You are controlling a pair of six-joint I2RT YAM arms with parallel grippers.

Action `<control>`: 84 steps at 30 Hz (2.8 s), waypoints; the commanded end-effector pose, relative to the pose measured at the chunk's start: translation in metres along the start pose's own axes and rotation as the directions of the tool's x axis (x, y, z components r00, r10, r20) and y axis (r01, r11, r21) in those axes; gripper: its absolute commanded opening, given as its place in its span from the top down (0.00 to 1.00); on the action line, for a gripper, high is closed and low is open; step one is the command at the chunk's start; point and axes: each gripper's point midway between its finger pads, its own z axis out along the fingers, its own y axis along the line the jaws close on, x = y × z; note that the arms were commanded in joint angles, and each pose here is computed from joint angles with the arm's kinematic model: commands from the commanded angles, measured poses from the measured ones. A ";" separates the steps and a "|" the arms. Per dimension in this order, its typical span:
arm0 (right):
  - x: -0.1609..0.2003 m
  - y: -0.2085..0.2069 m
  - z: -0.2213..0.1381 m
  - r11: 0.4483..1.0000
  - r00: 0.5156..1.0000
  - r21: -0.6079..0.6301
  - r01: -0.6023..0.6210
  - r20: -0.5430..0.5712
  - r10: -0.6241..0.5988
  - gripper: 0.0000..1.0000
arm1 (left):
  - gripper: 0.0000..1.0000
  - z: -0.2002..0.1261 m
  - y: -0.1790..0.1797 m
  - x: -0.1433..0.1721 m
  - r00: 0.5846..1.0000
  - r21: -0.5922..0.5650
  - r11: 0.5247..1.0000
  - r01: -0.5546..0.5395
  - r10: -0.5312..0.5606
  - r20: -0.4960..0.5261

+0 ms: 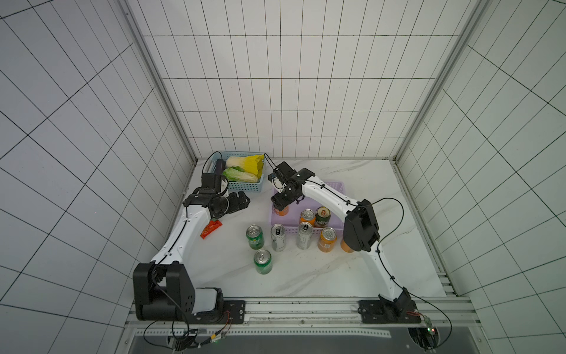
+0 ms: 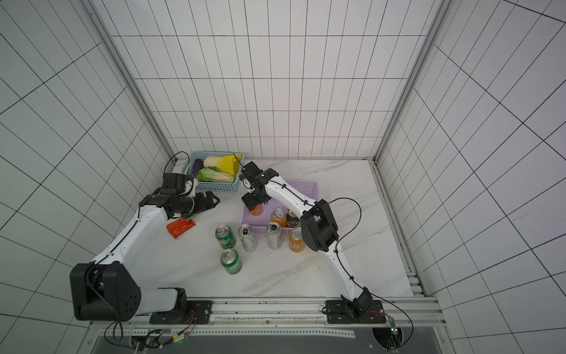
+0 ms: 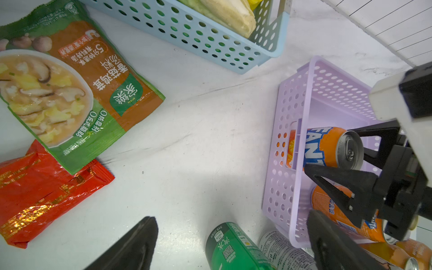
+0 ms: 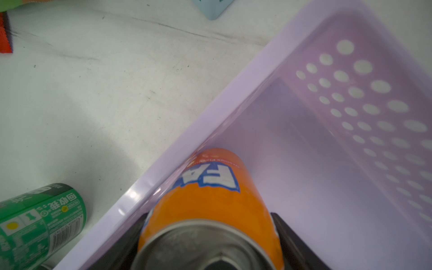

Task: Take out the drinks from the basket
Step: Pick up the drink from the basket, then place the drink at the center of the board.

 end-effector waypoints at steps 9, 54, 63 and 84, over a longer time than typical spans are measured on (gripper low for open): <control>-0.014 0.003 -0.015 1.000 0.999 0.009 0.013 0.043 -0.013 0.38 | 0.02 0.004 0.001 -0.001 1.000 0.010 1.000 -0.010 0.010 0.002; 0.023 0.064 -0.257 0.999 0.954 0.034 0.032 0.296 -0.040 0.42 | 0.02 -0.005 -0.005 -0.005 0.999 0.035 0.999 -0.026 0.025 0.024; 0.059 0.090 -0.284 0.998 0.950 0.005 0.055 0.307 -0.054 0.43 | 0.02 -0.007 -0.005 -0.005 0.999 0.040 0.999 -0.025 0.024 0.027; 0.126 0.130 -0.248 0.992 0.968 -0.049 0.114 0.232 -0.100 0.42 | 0.02 0.000 0.004 -0.003 1.000 0.003 1.000 -0.015 0.015 0.009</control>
